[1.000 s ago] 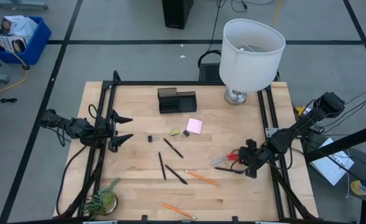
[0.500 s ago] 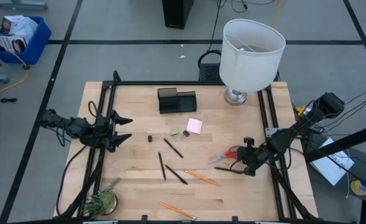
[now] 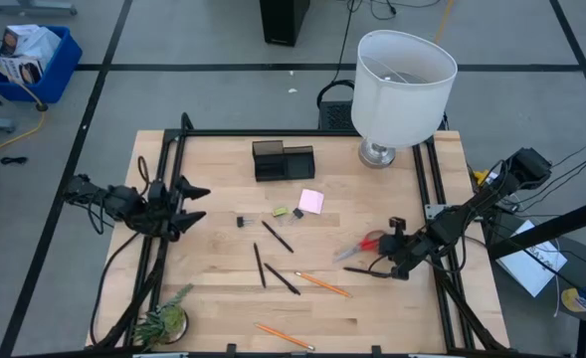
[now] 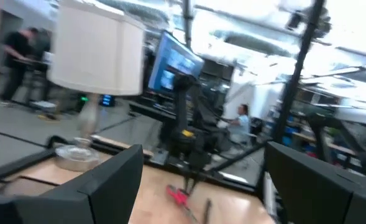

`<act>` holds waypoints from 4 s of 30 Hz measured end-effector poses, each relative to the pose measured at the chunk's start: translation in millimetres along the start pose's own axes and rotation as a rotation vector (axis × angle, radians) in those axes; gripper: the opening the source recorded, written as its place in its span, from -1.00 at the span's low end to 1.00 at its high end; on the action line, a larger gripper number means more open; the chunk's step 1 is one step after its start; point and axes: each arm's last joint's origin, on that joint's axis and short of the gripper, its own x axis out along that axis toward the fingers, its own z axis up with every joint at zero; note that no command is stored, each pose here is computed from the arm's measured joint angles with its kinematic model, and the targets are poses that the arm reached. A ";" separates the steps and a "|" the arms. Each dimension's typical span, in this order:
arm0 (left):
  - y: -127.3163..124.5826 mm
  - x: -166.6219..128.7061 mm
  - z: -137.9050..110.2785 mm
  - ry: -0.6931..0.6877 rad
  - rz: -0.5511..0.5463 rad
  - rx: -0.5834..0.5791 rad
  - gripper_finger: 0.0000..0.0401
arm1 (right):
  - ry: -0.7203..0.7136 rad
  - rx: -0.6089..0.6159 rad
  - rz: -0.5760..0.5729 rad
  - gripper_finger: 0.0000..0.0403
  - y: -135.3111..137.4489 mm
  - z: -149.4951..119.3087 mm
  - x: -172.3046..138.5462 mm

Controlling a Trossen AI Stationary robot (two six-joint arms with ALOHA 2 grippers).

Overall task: Pick and place office supplies into organizer
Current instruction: Put the red scissors into the black desk organizer

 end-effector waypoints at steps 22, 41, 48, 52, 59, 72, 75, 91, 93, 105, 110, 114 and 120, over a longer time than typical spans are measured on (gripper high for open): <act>3.2 47.0 -43.8 0.187 0.240 -0.514 0.69 | -0.329 -0.204 0.020 -0.90 -4.6 41.7 -0.4; 28.9 79.9 -63.2 0.274 0.270 -0.842 0.69 | -0.337 -0.555 -0.089 -0.90 26.3 111.2 20.9; 24.4 108.1 -64.6 0.381 0.219 -0.823 0.69 | -0.395 -0.675 -0.135 -0.90 36.3 151.0 28.5; 21.6 125.7 -65.2 0.423 0.191 -0.821 0.69 | -0.424 -0.689 -0.171 -0.90 30.3 169.0 24.1; 20.5 141.6 -71.4 0.483 0.183 -0.838 0.69 | -0.440 -0.704 -0.188 -0.90 18.1 181.9 21.6; 19.3 173.7 -77.6 0.493 0.189 -0.880 0.69 | -0.415 -0.704 -0.158 -0.90 11.0 183.2 36.7; 19.0 184.9 -79.0 0.510 0.174 -0.887 0.69 | -0.406 -0.704 -0.160 -0.90 10.6 182.9 44.7; 24.6 209.3 -112.4 0.646 0.236 -0.904 0.69 | -0.454 -0.704 -0.172 -0.90 12.8 186.9 55.0; 24.0 210.6 -111.4 0.646 0.227 -0.906 0.69 | -0.458 -0.704 -0.172 -0.90 12.8 187.1 54.8; 28.7 210.4 -110.9 0.647 0.243 -0.899 0.19 | -0.470 -0.724 -0.142 -0.90 14.6 187.4 54.5; 30.1 210.9 -110.1 0.638 0.243 -0.899 -0.09 | -0.480 -0.726 -0.122 -0.90 15.4 187.7 54.2; 29.4 212.2 -108.2 0.621 0.217 -0.884 -0.28 | -0.482 -0.722 -0.122 -0.90 15.5 187.8 54.2; 29.3 212.1 -108.3 0.626 0.211 -0.877 -0.56 | -0.479 -0.721 -0.123 -0.90 15.3 187.7 54.3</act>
